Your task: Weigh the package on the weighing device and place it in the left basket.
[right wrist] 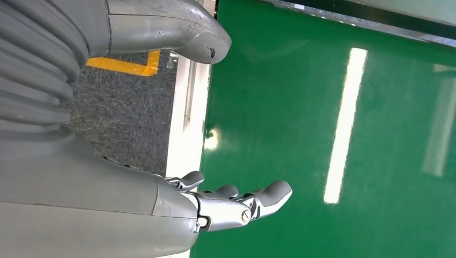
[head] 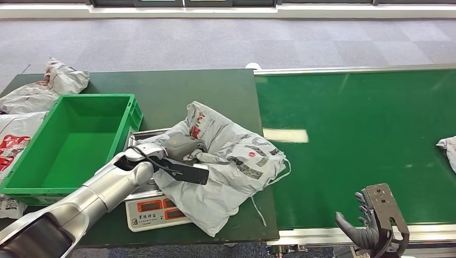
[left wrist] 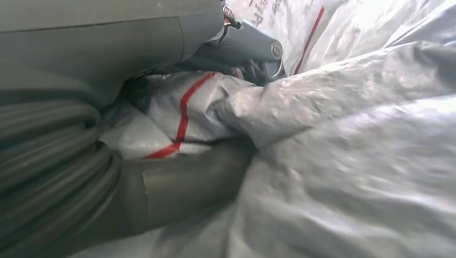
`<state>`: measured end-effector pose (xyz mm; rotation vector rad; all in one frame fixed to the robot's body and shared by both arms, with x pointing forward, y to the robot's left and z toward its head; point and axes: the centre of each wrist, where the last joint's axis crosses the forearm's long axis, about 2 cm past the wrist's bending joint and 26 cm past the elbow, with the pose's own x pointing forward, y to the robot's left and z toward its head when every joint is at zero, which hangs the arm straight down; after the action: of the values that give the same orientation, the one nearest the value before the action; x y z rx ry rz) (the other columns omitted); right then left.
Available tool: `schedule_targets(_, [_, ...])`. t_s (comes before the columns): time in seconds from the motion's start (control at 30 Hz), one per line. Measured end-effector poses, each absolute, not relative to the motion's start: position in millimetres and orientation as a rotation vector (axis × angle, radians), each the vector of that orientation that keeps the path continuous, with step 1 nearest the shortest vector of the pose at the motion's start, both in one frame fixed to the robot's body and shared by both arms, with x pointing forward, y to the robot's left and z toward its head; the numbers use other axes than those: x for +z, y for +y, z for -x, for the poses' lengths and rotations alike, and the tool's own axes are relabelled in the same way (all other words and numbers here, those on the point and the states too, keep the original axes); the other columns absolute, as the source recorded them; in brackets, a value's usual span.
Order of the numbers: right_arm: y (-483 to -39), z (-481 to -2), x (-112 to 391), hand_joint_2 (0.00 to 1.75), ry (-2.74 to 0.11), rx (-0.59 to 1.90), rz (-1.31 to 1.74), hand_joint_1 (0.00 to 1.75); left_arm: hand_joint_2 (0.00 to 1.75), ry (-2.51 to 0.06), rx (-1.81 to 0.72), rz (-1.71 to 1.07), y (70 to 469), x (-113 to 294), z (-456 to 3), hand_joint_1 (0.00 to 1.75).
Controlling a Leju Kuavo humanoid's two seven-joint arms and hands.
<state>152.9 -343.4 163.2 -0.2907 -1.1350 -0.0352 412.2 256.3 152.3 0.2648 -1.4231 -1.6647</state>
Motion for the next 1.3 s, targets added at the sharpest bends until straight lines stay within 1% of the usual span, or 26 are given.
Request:
schedule_targets(0.33, [-344.3,-151.1,162.3,1.75,-1.129,-0.022,0.284,0.0,1.75,-1.505,-1.625,-0.442,260.9,149.5,-402.4,1.75])
schedule_targets(0.43, [-343.9,-150.4,162.0,1.75,-1.125,-0.009,0.281,0.0,1.75,-1.555,-1.587,-0.505,262.7,155.6,-400.7,1.75])
schedule_targets(0.57, [-342.4,-147.5,161.7,1.75,-1.117,0.008,0.277,0.0,1.75,-1.652,-1.502,-0.62,266.7,183.2,-405.5,1.75])
schedule_targets(0.7, [-340.8,-141.7,162.2,1.75,-1.109,0.007,0.276,0.0,1.75,-1.754,-1.404,-0.775,277.7,223.4,-412.5,1.75])
schedule_targets(0.87, [-335.4,-136.3,162.6,1.75,-1.097,0.015,0.272,0.0,1.75,-1.866,-1.266,-0.986,302.2,285.1,-419.5,1.75])
schedule_targets(0.97, [-331.2,-135.2,163.2,1.75,-1.093,0.013,0.268,0.0,1.75,-1.91,-1.177,-1.111,326.0,317.8,-418.9,1.75])
schedule_targets(1.03, [-329.7,-134.4,163.5,1.75,-1.091,0.005,0.269,0.0,1.75,-1.918,-1.126,-1.19,343.3,332.6,-416.5,1.75])
schedule_targets(1.17, [-329.2,-132.6,163.3,1.75,-1.083,-0.007,0.269,0.0,1.75,-1.902,-1.051,-1.302,374.2,342.7,-410.3,1.75])
schedule_targets(1.3, [-329.2,-131.1,163.2,1.75,-1.076,-0.016,0.272,0.0,1.75,-1.854,-1.003,-1.363,395.9,325.7,-402.1,1.75])
